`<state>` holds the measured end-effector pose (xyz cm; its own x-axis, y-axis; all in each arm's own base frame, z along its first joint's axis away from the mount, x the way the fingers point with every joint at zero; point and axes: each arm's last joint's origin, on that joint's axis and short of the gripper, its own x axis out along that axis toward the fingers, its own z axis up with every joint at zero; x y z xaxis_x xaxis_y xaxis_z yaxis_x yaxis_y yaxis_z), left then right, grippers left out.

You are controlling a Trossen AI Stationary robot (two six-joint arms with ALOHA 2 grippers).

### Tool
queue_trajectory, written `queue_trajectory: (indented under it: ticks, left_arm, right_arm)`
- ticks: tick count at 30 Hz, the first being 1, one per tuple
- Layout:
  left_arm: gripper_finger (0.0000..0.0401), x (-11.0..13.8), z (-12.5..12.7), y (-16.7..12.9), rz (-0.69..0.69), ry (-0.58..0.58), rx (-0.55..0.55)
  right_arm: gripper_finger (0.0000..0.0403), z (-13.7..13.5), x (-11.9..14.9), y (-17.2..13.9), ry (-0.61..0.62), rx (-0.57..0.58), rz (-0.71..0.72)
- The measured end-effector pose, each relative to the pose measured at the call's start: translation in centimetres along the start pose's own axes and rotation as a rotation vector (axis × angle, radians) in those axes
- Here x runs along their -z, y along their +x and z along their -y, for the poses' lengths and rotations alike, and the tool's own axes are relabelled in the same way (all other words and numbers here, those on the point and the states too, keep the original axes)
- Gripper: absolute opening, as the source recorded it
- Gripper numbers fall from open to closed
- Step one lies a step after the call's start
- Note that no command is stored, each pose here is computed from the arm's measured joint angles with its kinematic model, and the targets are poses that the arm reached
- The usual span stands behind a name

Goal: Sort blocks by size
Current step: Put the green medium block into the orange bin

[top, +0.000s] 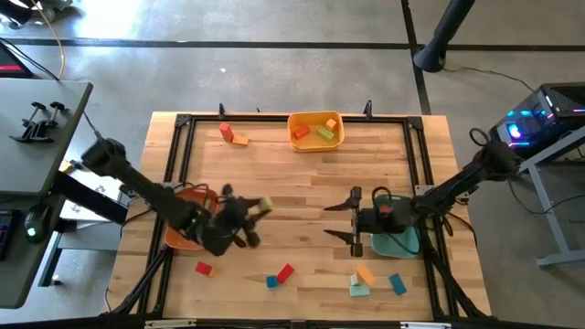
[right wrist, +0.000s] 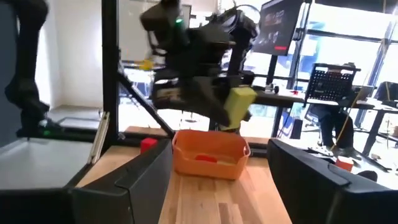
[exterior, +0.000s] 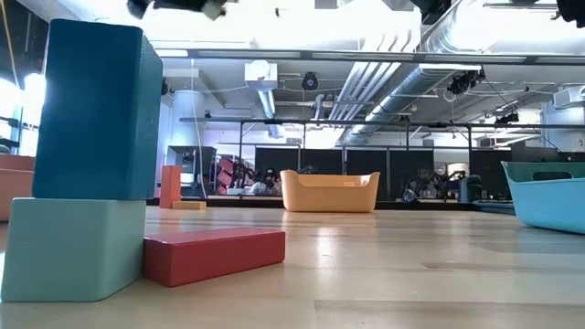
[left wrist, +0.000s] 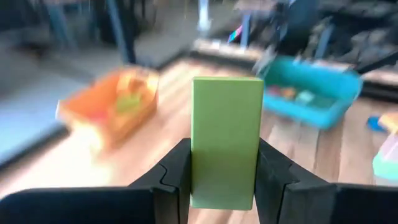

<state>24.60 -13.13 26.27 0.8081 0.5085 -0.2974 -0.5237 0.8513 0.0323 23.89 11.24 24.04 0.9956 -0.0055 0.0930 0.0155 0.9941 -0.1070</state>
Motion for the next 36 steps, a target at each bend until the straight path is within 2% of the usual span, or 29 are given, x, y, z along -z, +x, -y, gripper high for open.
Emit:
queue_trajectory:
  ticks: [4, 8, 11, 14, 18, 25, 27, 36]
  left_arm:
    - [0.0094, 1.8, -3.5, -1.0, -0.282, -0.15, -0.071]
    - [0.0094, 4.1, -6.3, -2.0, -0.611, -0.23, -0.281]
    - [0.0094, 5.0, -7.4, -3.1, -0.821, -0.287, -0.404]
    - [0.0094, 5.3, -7.7, -4.0, -0.961, -0.32, -0.471]
    - [0.0094, 6.0, -7.7, -4.4, -1.081, -0.364, -0.497]
    - [0.0094, 9.4, -9.1, -4.3, -1.217, -0.367, -0.601]
    - [0.0094, 10.0, -9.5, -4.1, -1.227, -0.371, -0.626]
    - [0.0123, 9.7, -9.8, -3.4, -1.217, -0.416, -0.645]
  right_arm:
    - [0.026, -0.1, 0.4, 0.0, 0.004, -0.006, -0.034]
    - [0.0261, -0.1, 0.6, 0.0, -0.005, -0.009, -0.057]
    - [0.0261, -0.1, 0.8, 0.0, -0.016, -0.012, -0.078]
    - [0.0261, -0.2, 1.1, -0.1, -0.031, -0.016, -0.105]
    - [0.0261, -0.2, 1.4, -0.1, -0.022, -0.018, -0.125]
    - [0.0261, -0.2, 1.6, -0.1, -0.024, -0.02, -0.147]
    - [0.0261, -0.2, 1.6, -0.1, -0.024, -0.02, -0.148]
    - [0.0261, -0.2, 1.6, -0.1, -0.025, -0.02, -0.148]
